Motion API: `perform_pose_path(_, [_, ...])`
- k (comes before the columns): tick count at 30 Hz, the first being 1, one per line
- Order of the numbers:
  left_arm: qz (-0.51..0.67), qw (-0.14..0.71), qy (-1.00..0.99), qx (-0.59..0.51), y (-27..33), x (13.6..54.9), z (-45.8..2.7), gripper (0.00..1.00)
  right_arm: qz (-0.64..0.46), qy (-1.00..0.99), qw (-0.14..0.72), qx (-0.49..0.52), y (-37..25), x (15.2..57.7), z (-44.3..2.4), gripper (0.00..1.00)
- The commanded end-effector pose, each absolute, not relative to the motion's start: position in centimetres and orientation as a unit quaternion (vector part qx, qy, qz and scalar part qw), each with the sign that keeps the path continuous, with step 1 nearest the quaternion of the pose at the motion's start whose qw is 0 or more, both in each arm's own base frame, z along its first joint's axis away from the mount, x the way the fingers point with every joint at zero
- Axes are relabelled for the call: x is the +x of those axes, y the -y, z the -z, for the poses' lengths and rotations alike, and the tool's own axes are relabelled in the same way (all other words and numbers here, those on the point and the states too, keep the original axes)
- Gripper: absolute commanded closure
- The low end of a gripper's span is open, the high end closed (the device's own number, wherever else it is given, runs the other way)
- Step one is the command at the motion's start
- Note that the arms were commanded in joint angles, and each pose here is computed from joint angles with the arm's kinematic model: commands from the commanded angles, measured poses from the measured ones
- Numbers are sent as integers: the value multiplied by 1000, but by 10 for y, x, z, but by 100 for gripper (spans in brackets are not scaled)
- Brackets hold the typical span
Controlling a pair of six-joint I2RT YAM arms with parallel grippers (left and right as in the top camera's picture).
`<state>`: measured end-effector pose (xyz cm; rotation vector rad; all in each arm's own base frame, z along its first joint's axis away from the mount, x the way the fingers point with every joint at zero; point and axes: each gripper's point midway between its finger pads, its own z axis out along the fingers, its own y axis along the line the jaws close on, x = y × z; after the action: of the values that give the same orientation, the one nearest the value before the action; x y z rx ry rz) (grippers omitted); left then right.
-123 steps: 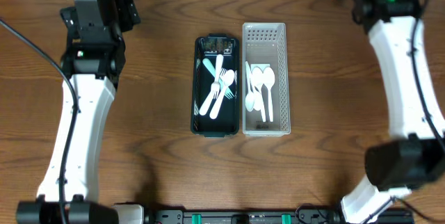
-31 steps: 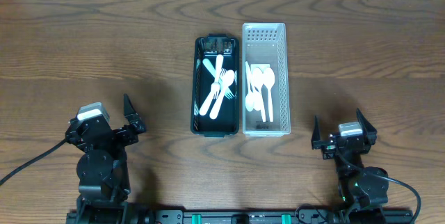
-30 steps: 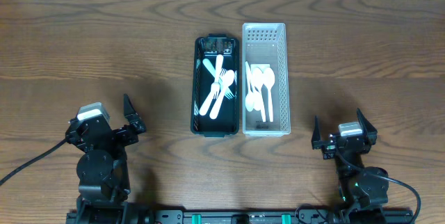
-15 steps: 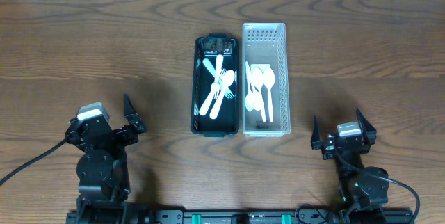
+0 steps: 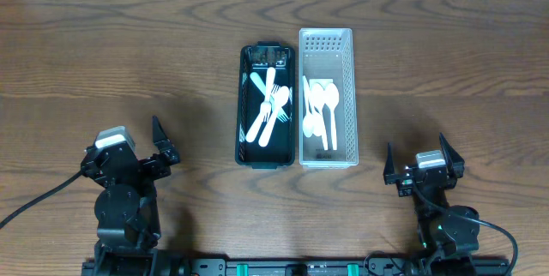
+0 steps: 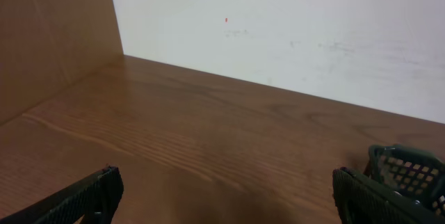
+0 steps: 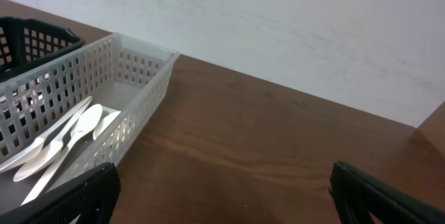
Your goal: Pack container
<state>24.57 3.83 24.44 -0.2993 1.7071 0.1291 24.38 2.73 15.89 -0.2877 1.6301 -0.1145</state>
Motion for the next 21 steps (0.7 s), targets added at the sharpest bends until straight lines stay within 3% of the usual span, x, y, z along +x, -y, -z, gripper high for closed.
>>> perform_pose_path(1, [-65,646,-749,-132,-40,242,-245,2,54,-724,675,-131,-27,244,-157,1])
perform_pose_path(11, [42,569,-821,-18,11,192,-182,2,54,-724,675,-131,-27,244,-157,1])
perform_pose_path(16, [35,623,-776,91,33,211,-187,2,54,-724,675,-131,-27,244,-157,1])
perform_pose_path(21, [19,665,-740,95,33,234,-174,2,54,-724,675,-131,-27,244,-157,1])
